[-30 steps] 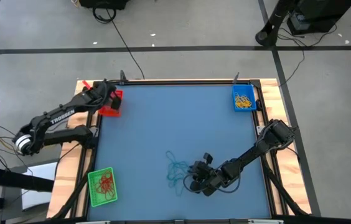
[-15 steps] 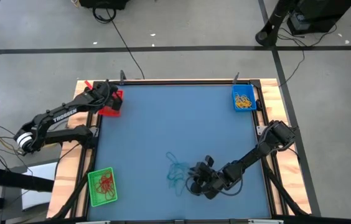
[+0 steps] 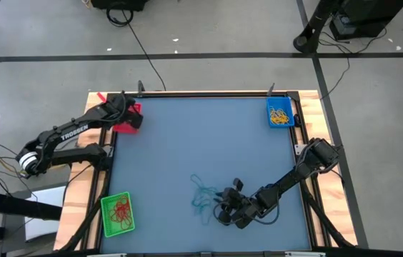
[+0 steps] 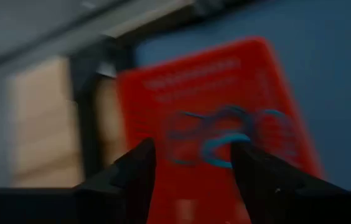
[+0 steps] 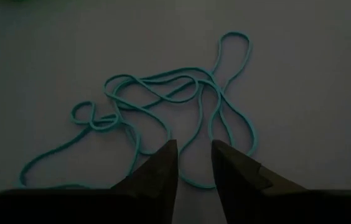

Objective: Sort rubber bands into baskets
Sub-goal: Put the blue rubber band into the red basket

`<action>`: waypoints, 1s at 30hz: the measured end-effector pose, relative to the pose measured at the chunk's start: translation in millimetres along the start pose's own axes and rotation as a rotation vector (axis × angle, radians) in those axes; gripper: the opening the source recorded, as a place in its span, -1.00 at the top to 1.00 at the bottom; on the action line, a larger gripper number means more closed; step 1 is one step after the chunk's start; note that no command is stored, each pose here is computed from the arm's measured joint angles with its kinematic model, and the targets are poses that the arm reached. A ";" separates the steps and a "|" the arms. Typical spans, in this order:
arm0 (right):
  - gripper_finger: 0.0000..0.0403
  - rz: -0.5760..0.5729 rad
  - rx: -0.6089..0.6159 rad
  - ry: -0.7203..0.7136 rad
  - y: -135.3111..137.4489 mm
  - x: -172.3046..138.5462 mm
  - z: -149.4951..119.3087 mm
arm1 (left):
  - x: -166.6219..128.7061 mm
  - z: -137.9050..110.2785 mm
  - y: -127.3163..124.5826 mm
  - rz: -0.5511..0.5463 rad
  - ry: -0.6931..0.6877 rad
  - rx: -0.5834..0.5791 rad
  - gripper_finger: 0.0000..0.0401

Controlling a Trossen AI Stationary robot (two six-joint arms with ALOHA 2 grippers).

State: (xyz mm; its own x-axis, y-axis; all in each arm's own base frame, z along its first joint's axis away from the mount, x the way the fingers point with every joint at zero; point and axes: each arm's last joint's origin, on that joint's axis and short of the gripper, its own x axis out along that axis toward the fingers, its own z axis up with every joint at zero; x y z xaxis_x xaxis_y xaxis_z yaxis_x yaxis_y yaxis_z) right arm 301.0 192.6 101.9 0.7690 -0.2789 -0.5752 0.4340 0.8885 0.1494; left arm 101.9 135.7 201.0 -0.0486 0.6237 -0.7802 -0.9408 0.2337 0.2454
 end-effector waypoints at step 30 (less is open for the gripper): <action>0.46 0.109 -0.372 0.151 -44.6 50.8 42.0 | -114.2 -30.2 -118.0 -0.990 -0.495 0.274 0.05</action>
State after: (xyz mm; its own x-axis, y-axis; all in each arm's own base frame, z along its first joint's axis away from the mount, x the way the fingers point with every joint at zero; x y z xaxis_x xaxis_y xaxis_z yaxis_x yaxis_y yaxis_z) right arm 340.4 123.5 99.7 0.7117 -0.1437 -0.6876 0.1329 0.9887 -0.0690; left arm 208.3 14.4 243.7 0.8690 0.2864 -0.4036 -0.3845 0.9041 -0.1863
